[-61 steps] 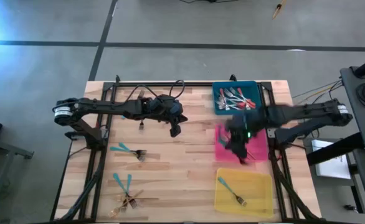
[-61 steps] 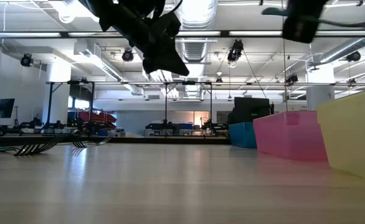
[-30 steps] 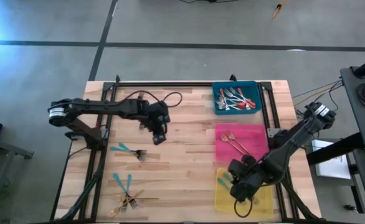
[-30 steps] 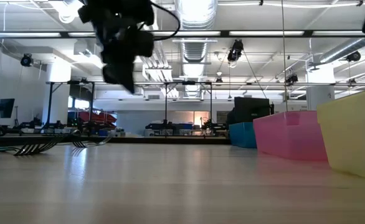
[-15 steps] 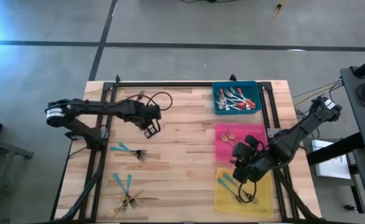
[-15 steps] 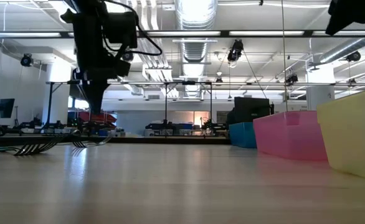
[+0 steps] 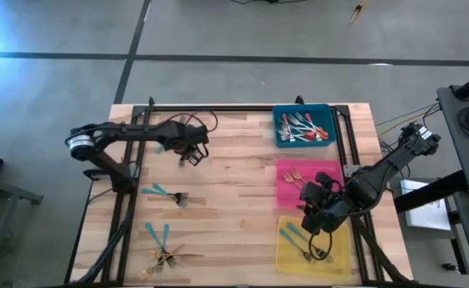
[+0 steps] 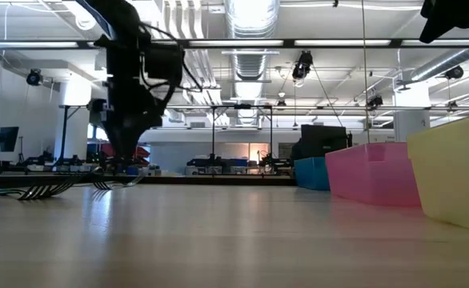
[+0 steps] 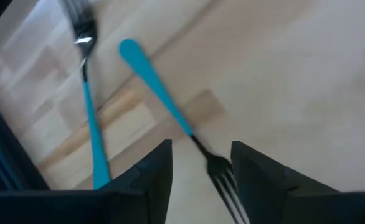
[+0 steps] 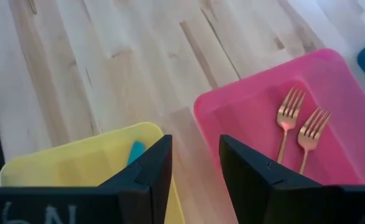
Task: Sort silverware by color (type)
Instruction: Put the blue fork into the yellow bin
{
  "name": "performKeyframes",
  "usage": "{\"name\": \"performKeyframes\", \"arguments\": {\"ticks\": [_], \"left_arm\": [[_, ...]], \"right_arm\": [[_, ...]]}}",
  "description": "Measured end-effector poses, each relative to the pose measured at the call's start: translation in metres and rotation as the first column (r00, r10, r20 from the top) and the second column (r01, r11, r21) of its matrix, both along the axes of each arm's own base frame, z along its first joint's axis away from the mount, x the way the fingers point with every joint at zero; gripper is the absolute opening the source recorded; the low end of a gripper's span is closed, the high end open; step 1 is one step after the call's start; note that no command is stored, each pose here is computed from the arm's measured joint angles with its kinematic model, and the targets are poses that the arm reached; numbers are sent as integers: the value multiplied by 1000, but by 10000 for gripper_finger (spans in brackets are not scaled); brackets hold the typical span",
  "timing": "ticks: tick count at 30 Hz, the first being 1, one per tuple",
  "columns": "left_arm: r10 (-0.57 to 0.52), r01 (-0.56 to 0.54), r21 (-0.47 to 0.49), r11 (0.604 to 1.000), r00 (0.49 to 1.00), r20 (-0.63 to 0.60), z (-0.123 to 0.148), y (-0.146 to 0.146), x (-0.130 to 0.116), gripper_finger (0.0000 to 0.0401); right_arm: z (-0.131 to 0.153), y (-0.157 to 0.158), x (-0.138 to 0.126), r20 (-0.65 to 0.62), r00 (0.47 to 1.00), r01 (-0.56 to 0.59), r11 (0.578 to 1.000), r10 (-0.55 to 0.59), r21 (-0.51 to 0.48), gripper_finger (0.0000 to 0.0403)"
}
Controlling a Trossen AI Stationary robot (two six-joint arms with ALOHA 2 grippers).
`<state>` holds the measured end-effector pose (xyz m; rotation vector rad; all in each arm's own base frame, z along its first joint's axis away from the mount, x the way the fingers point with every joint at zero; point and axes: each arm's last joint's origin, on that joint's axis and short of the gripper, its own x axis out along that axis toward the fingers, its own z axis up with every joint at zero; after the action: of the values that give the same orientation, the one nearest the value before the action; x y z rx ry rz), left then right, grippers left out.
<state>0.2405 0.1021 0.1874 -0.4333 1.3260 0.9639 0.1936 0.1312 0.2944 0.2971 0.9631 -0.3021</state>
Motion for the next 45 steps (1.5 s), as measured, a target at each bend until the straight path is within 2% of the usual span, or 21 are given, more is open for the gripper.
{"name": "performKeyframes", "arguments": {"ticks": [7,11,18,31,38,45], "left_arm": [[126,-126,-60,990,992,-15,-25,34,-1,153],[140,-140,-100,985,990,-6,-41,47,1,153],[133,-142,-141,980,988,-75,-60,56,1,153],[206,-214,-213,953,977,-57,-62,69,-9,153],[255,-256,-284,924,966,-41,-62,73,-15,152],[272,-263,-346,901,962,-23,-62,78,-19,128]], "right_arm": [[0,-1,0,0,999,-38,998,38,-43,125],[0,-1,-1,-10,998,-59,996,58,-60,125],[0,-1,-1,-18,998,-59,996,58,-65,124],[0,-1,-1,-17,999,-50,997,49,-57,112],[0,-1,-1,-19,998,-54,997,53,-55,109],[-1,-1,-1,-26,997,-72,996,71,-58,104]]}}
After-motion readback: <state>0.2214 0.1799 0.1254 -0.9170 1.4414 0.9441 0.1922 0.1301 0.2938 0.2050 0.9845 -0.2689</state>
